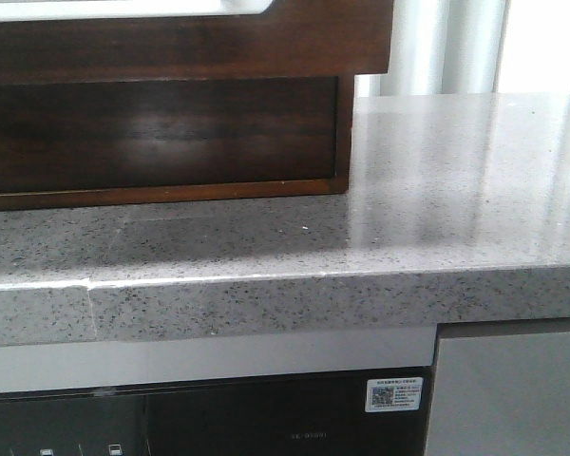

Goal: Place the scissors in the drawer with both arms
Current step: 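Open the right gripper to release the scissors in the drawer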

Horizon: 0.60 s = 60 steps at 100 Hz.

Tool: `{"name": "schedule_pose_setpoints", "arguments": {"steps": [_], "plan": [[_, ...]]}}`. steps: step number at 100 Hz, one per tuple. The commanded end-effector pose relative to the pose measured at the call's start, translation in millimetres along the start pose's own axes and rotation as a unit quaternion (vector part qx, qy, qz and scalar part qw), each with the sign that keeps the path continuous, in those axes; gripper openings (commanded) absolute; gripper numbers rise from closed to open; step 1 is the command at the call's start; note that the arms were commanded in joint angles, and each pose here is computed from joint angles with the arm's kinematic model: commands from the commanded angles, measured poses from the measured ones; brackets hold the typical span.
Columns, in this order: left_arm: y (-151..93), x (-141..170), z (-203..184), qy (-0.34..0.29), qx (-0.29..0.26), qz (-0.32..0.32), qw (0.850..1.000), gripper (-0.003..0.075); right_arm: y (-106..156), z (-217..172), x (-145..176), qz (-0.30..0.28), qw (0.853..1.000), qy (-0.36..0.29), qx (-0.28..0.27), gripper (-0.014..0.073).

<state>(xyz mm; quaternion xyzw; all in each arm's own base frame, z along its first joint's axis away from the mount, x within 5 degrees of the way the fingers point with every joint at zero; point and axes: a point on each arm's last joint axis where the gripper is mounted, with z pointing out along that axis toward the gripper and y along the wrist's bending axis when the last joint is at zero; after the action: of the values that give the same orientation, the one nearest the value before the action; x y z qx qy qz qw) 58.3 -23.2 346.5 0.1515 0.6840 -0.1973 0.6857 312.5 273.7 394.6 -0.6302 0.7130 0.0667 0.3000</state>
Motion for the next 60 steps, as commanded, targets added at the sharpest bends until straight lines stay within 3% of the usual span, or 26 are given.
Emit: {"name": "schedule_pose_setpoints", "arguments": {"steps": [1, 15, 32, 60], "plan": [[-4.2, -15.0, -1.8, -0.038, 0.024, 0.002, 0.999, 0.0293, -0.8, -54.9, -10.8, 0.0, 0.996, -0.069, 0.06, 0.0149], [-4.8, -15.9, -2.2, -0.043, 0.028, 0.002, 0.999, 0.0225, 3.7, -89.7, -13.4, -0.004, 0.99, -0.107, 0.093, -0.0076], [-6.9, -18.5, -2.6, -0.058, 0.039, 0.005, 0.998, -0.0022, 15.5, -138.5, -11.9, 0.007, 0.981, -0.152, 0.123, -0.0064], [-9.5, -18.7, -5.0, -0.083, 0.056, 0.02, 0.995, -0.002, 58.6, -244.0, 3.8, 0.007, 0.951, -0.264, 0.16, -0.0056]]}}
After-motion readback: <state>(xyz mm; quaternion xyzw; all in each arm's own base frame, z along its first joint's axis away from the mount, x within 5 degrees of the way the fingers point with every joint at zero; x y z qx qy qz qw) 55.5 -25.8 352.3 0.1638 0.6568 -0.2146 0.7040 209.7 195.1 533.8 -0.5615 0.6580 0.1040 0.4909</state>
